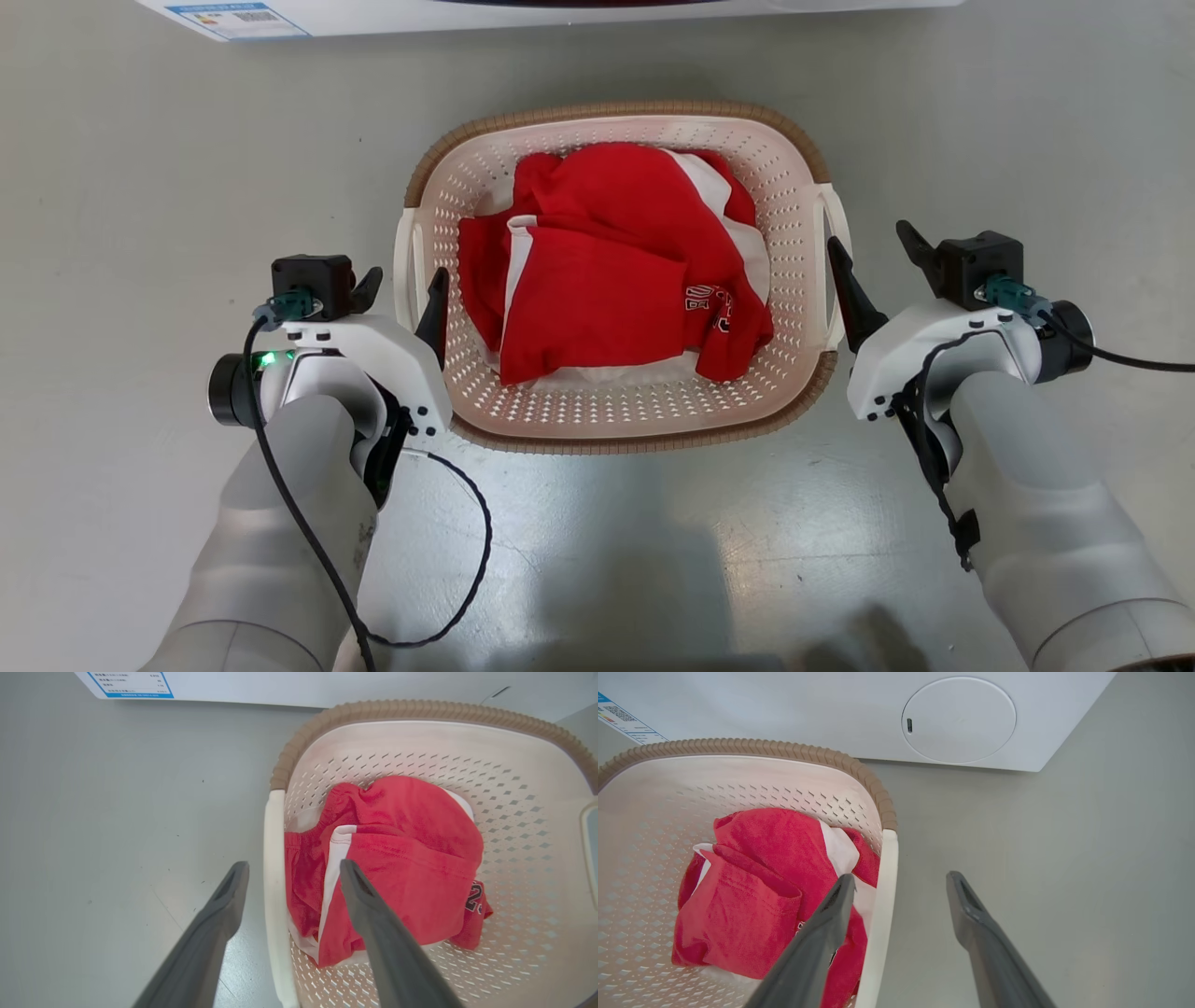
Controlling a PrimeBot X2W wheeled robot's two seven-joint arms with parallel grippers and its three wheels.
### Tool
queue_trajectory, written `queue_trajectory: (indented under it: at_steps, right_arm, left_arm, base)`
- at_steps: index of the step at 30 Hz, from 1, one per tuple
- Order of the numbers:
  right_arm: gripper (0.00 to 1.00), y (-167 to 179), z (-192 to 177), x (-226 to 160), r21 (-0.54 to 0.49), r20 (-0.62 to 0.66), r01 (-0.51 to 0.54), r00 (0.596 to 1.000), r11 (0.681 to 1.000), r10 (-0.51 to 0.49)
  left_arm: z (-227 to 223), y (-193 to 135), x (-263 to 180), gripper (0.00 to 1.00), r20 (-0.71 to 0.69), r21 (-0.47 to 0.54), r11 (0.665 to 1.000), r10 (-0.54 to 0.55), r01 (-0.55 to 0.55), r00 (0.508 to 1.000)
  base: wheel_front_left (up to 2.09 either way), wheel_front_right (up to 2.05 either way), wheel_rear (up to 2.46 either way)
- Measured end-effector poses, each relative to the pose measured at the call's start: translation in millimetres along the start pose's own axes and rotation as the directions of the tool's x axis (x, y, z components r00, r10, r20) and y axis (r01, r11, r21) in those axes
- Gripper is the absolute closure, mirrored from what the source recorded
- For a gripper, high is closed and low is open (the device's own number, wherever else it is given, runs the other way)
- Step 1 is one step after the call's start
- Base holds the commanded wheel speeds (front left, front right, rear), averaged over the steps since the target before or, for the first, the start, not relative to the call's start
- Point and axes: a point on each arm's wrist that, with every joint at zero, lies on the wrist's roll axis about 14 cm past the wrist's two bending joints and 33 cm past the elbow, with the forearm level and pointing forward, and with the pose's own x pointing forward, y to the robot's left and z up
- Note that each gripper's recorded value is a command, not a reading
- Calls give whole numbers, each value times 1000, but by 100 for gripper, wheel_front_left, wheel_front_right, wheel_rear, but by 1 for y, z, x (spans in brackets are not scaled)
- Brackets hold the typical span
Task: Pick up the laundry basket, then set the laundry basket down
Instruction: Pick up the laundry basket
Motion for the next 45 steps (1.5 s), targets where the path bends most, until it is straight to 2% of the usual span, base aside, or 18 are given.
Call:
queue_trajectory:
  at_steps: [20, 44, 45]
  right_arm:
    - [0, 8, -28, 13, 10, -119, -34, 992, 999, 35]
    - [0, 15, -29, 21, 30, -140, -52, 989, 998, 56]
    - [79, 16, -29, 21, 31, -140, -54, 988, 998, 58]
  left_arm:
    - [-13, -2, 17, 0, -93, 60, 998, -16, 22, 996]
    - [-17, -1, 21, 0, -143, 116, 993, -14, 30, 990]
    - [-17, -1, 21, 0, -143, 117, 993, -14, 31, 990]
  base:
    - [0, 0, 0]
    - [0, 0, 0]
    - [0, 0, 0]
